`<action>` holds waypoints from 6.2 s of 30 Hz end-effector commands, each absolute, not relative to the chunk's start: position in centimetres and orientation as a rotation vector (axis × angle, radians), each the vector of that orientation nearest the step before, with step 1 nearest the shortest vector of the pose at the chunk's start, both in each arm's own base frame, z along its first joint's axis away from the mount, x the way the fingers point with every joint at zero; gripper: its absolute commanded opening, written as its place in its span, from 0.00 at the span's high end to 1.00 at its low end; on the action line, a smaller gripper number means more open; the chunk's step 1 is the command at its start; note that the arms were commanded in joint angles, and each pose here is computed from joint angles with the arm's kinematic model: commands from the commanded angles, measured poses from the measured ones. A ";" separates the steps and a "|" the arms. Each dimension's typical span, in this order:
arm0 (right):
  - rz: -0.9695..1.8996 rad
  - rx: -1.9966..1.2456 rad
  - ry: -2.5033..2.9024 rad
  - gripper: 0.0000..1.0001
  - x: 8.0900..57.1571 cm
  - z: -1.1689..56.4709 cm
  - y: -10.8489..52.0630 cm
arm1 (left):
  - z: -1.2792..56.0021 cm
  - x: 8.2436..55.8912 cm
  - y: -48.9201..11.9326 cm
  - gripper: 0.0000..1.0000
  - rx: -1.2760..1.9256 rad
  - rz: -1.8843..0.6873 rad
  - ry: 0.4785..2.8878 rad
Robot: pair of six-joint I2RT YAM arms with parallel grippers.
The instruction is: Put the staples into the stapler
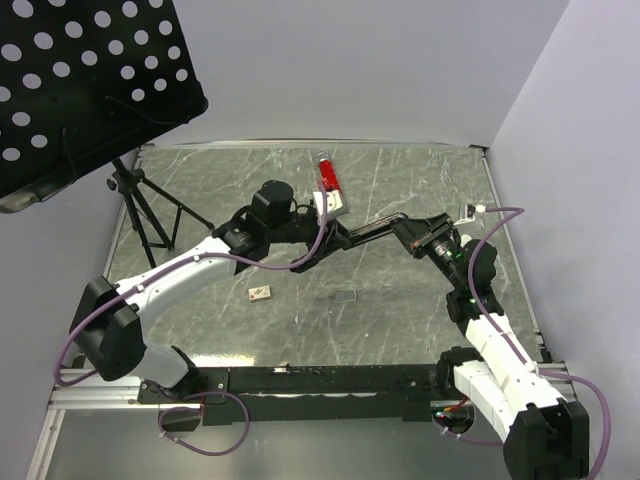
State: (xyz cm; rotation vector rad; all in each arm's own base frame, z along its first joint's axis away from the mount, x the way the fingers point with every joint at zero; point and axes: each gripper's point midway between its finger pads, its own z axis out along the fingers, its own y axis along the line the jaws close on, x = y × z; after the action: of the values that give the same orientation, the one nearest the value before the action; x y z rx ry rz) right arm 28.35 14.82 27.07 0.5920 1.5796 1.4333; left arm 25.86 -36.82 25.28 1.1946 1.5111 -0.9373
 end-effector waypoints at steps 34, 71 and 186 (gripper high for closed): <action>0.721 0.132 1.953 0.19 25.9 17.3 11.1 | 8.5 34.7 -32.1 0.99 1.642 -0.459 1.739; 0.332 -1.270 2.203 0.21 35.0 9.8 28.5 | 33.0 33.4 -6.0 0.00 -0.170 -0.069 1.286; 0.175 -0.176 2.796 0.63 23.7 4.8 24.9 | 33.0 32.5 -8.1 0.01 -0.155 -0.114 1.268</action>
State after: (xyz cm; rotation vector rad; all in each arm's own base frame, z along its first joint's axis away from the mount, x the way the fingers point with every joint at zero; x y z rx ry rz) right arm 22.39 23.34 3.89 -0.1872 2.8327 0.1170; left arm 32.97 -8.21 31.72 -0.1304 1.3209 -0.0862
